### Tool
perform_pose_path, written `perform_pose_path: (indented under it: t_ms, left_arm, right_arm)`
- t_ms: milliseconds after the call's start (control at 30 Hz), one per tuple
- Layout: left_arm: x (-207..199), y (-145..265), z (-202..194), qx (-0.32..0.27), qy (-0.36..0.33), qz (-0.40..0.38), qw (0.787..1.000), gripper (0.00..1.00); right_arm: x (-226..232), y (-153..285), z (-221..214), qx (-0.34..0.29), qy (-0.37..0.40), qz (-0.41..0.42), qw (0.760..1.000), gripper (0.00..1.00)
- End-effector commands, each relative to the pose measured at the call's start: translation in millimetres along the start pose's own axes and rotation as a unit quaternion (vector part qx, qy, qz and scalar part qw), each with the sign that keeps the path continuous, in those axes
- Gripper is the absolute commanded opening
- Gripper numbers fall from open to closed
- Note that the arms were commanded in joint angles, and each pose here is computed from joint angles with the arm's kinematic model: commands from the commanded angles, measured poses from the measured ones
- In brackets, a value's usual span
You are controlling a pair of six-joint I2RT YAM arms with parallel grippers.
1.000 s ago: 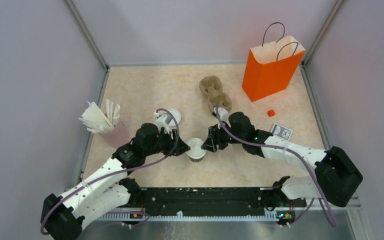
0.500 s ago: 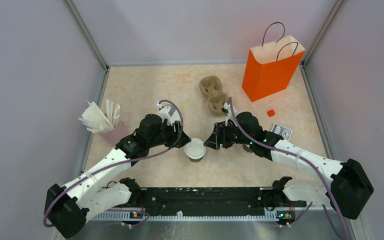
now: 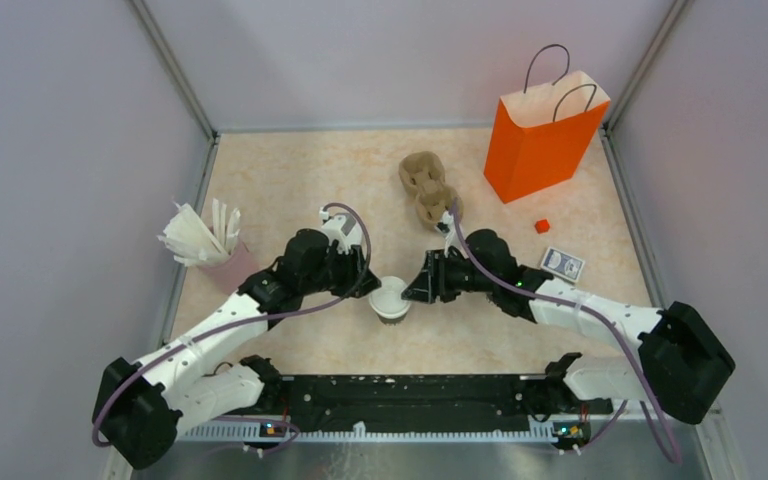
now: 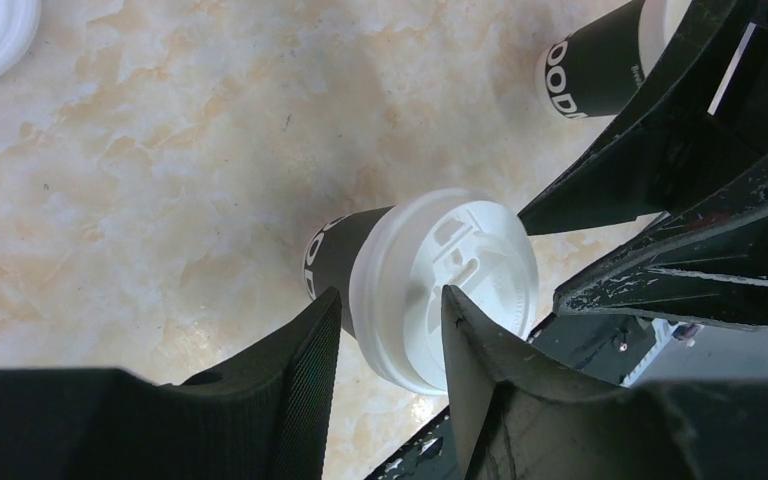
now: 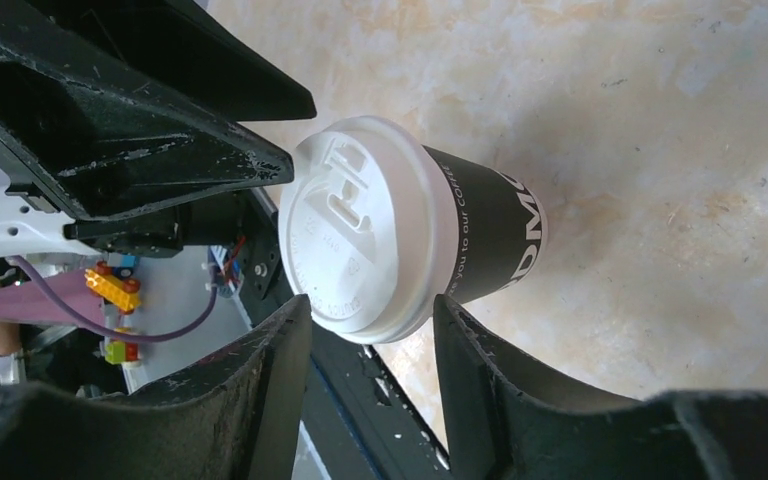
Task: Pack the takeout coffee
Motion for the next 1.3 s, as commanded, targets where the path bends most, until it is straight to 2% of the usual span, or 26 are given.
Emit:
perform_pose_path:
  t_ms: [0,433,600,900,1000,1167,1267]
  left_arm:
    - [5.2,-7.3,-2.1,-0.004,-0.010,0.000,1.000,0.47]
    - [30.9,-16.1,-34.9,0.034,0.006,0.047,0.998,0.42]
    - [41.5,-17.5,-47.9,0.058,0.010,0.073,0.996,0.42]
    - [44.0,-17.8,-55.6,0.064,0.015,0.074,0.995,0.42]
    - [36.1,-13.9,-47.9,0.055,0.022,0.060,0.996,0.42]
    - [15.0,-7.5,-38.9,0.049,0.052,0.014,0.997,0.42]
    - [6.5,-4.5,-39.2,0.049,0.073,-0.008,0.996,0.42]
  right_arm:
    - [6.1,-7.7,1.5,0.002,0.005,0.025,1.000,0.47]
    - [-50.9,-20.4,-49.3,0.021,-0.012,0.025,0.999,0.41]
    - [-73.2,-23.3,-62.9,0.023,-0.016,0.002,1.000,0.40]
    - [-102.2,-28.2,-83.1,0.031,-0.043,-0.028,0.998,0.40]
    - [-90.2,-33.1,-68.4,0.029,-0.031,-0.025,0.999,0.40]
    - [-59.4,-32.8,-13.6,-0.007,0.023,-0.049,0.999,0.52]
    - [-58.2,-31.3,6.4,-0.010,0.030,-0.057,0.998,0.54]
Point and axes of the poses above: each gripper's point midway between its finger pads, its own y axis back along the fingers, its own x axis along the line the jaws close on, z = x × y, the point moved 3 cm from there along y, back along the fingers, and after that the axes turned 7 degrees about -y, right-handed, at the moved point
